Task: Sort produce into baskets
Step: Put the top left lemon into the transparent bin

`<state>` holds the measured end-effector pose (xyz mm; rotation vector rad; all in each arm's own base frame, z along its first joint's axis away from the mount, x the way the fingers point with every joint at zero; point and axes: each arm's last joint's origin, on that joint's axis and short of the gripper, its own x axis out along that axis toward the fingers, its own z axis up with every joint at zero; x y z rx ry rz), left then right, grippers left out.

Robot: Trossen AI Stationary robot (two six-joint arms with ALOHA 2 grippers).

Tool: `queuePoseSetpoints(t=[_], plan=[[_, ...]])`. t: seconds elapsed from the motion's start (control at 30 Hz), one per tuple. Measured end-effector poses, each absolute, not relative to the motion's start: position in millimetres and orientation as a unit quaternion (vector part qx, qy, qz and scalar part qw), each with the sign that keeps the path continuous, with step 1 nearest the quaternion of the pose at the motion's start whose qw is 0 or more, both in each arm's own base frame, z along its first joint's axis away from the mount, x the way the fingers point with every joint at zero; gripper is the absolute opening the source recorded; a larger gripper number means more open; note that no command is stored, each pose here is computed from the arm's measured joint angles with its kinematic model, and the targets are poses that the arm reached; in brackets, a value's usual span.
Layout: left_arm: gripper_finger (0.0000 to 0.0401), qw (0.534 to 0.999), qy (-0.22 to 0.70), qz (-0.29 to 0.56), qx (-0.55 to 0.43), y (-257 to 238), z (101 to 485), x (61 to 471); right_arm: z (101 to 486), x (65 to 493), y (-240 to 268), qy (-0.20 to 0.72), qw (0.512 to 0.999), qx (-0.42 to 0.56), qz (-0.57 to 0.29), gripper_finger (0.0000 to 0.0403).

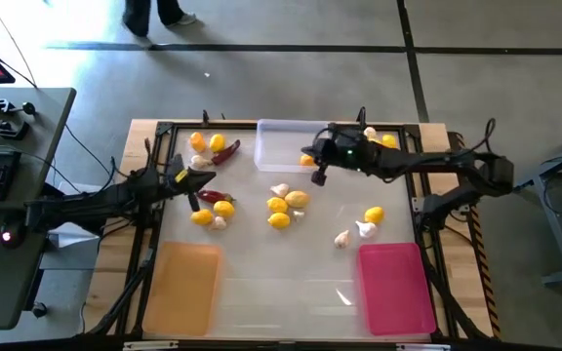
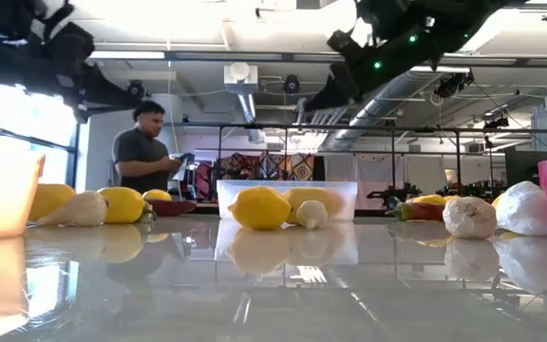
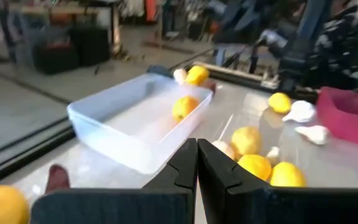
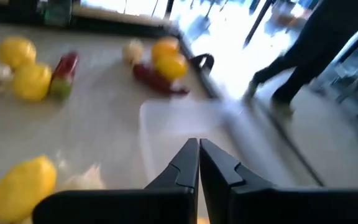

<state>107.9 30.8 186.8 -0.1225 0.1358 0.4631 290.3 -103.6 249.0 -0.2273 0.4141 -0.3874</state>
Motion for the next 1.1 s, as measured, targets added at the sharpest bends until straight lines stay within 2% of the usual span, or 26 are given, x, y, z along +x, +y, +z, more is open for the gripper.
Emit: queuePoseSetpoints(t=[0.23, 0.33, 0.47, 0.63, 0.83, 0.93, 1.1], plan=[[0.0000, 0.937, 0.172, 0.296, -0.075, 51, 212, 129, 256, 281, -107, 0.187, 0.956, -0.128, -0.188, 0.0001], [0.0000, 0.918, 0.222, 0.322, -0.067, 65, 222, 140, 253, 279, -109, 0.186, 0.964, -0.124, -0.142, 0.0001], [0.0004, 0.889, 0.281, 0.356, -0.071, 86, 231, 150, 241, 270, -116, 0.142, 0.980, -0.110, -0.085, 0.0000], [0.0021, 0.853, 0.353, 0.370, -0.102, 113, 238, 160, 238, 262, -128, 0.121, 0.982, -0.103, -0.104, 0.0000], [0.0063, 0.822, 0.417, 0.355, -0.158, 147, 244, 178, 241, 262, -133, 0.122, 0.980, -0.114, -0.108, 0.0000], [0.0093, 0.806, 0.435, 0.353, -0.190, 166, 245, 190, 238, 261, -132, 0.135, 0.981, -0.119, -0.077, 0.0000], [0.0154, 0.746, 0.498, 0.367, -0.246, 191, 241, 203, 233, 258, -133, 0.154, 0.980, -0.115, -0.050, 0.0000]])
